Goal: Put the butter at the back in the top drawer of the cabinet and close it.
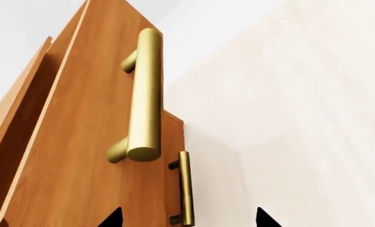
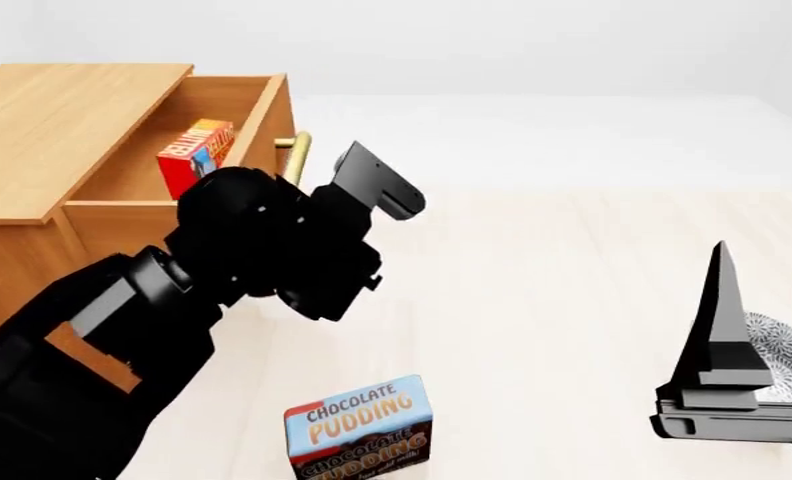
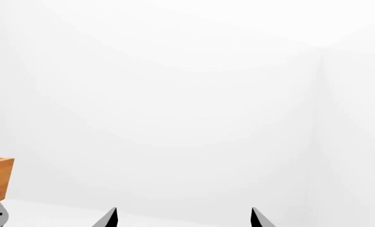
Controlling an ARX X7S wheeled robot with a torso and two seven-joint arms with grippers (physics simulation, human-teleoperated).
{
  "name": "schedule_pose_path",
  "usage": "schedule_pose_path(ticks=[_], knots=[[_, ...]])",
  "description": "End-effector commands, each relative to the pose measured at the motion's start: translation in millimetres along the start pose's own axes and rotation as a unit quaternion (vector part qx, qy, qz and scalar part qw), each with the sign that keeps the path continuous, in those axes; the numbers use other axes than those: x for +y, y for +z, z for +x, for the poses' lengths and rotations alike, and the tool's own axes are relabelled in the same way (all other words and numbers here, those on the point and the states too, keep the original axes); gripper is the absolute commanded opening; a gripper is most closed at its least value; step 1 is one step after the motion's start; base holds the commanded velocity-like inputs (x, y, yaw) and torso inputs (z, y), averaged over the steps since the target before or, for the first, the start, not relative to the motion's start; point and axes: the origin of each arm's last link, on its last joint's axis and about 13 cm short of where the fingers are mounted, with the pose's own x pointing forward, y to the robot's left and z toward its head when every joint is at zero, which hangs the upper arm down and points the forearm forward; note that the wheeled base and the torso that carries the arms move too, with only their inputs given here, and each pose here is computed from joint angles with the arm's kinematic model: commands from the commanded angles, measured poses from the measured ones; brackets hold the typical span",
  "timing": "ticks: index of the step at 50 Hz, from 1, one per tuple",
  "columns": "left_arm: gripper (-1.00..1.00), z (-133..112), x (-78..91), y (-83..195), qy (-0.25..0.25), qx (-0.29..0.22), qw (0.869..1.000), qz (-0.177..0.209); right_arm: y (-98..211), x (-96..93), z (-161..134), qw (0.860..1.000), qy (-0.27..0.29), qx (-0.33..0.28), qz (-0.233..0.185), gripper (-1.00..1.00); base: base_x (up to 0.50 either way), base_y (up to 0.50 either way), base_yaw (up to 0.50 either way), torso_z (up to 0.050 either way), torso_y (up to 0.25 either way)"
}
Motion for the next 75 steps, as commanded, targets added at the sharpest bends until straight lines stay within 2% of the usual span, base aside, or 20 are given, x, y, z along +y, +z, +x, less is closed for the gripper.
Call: schedule_pose_path(ticks=[1, 28, 48, 75], knots=[[1.00, 15, 16.0, -5, 0.008, 0.047, 0.998, -0.049, 0, 0.0, -1, 1.000, 0.003, -0.003, -0.001, 1.00, 0.00, 0.00, 0.00, 0.000, 0.000], [1.00, 35, 30.5, -27, 0.023, 0.078, 0.995, -0.058, 0, 0.0, -1, 1.000, 0.008, -0.008, -0.003, 1.00, 0.00, 0.00, 0.00, 0.000, 0.000], [1.00, 43, 52.4, -38, 0.047, 0.092, 0.991, -0.081, 1, -0.4, 1, 1.000, 0.009, -0.010, -0.005, 1.00, 0.00, 0.00, 0.00, 0.000, 0.000], [1.00, 65, 83.9, -50, 0.141, 0.137, 0.977, -0.084, 1, -0.4, 1, 1.000, 0.009, -0.010, -0.006, 1.00, 0.00, 0.00, 0.00, 0.000, 0.000]])
